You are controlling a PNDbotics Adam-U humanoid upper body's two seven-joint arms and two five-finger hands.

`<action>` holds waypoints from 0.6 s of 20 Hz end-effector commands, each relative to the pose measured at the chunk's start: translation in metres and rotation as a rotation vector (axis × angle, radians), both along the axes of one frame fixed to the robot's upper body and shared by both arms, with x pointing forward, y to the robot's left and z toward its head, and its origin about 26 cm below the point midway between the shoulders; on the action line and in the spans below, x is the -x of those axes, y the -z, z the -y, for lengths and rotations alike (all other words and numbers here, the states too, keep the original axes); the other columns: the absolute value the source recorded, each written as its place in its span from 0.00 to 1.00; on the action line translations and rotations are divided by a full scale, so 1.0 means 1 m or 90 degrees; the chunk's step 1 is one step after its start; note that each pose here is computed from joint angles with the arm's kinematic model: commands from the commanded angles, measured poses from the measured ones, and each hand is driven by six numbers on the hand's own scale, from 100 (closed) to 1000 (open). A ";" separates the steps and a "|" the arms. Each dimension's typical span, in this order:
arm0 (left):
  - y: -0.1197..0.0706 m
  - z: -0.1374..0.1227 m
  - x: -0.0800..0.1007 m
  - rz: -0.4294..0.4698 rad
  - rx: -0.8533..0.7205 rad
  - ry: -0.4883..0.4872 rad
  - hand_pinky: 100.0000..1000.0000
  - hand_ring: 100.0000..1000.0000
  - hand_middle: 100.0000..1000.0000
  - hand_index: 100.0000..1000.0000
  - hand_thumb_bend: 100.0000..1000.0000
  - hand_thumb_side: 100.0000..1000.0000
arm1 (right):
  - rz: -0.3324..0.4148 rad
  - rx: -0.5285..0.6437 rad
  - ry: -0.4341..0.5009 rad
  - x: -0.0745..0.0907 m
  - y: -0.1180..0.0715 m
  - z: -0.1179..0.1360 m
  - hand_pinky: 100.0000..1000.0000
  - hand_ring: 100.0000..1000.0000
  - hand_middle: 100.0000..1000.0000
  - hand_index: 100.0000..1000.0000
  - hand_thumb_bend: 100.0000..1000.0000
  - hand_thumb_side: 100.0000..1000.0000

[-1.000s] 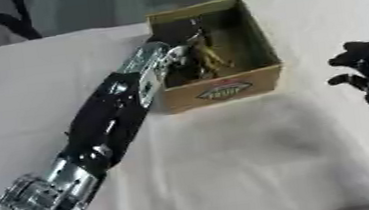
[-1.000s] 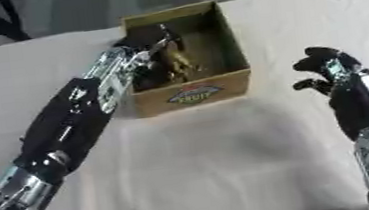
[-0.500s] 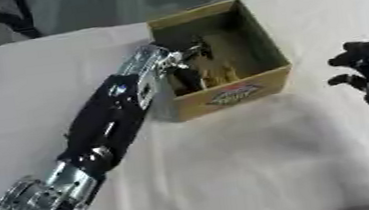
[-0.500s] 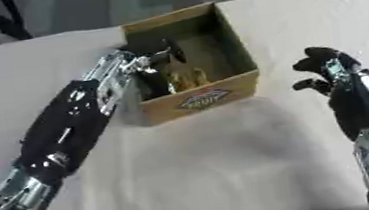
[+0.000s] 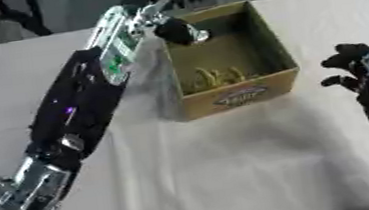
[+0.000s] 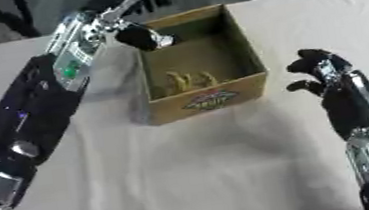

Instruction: Pick up objects on the table and place them in the box.

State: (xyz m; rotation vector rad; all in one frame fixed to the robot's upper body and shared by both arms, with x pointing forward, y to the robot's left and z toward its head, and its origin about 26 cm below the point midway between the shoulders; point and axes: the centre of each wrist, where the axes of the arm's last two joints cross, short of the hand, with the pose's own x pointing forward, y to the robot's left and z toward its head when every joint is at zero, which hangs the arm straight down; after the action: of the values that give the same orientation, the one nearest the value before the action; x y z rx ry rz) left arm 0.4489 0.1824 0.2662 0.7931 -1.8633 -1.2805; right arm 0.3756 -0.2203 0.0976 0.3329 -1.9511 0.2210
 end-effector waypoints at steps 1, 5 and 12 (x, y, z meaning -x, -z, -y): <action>-0.032 -0.022 0.023 0.066 0.088 0.010 0.55 0.56 0.56 0.66 0.35 0.28 | 0.011 -0.001 0.011 -0.001 -0.006 0.008 0.52 0.73 0.57 0.72 0.00 0.56; -0.030 -0.044 0.049 0.084 0.211 0.016 0.53 0.55 0.54 0.65 0.29 0.27 | 0.006 -0.001 0.020 0.001 -0.003 0.011 0.52 0.73 0.57 0.72 0.00 0.56; 0.004 -0.072 0.083 0.055 0.393 0.020 0.52 0.54 0.52 0.63 0.21 0.32 | 0.002 -0.002 0.027 0.003 -0.001 0.015 0.52 0.73 0.57 0.72 0.00 0.56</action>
State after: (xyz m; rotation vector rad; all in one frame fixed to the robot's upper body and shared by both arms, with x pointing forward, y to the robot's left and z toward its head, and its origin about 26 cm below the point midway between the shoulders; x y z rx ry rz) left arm 0.3731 0.2494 0.2456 0.4914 -2.1108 -0.6719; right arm 0.3716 -0.2290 0.0896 0.3056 -1.9363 0.1880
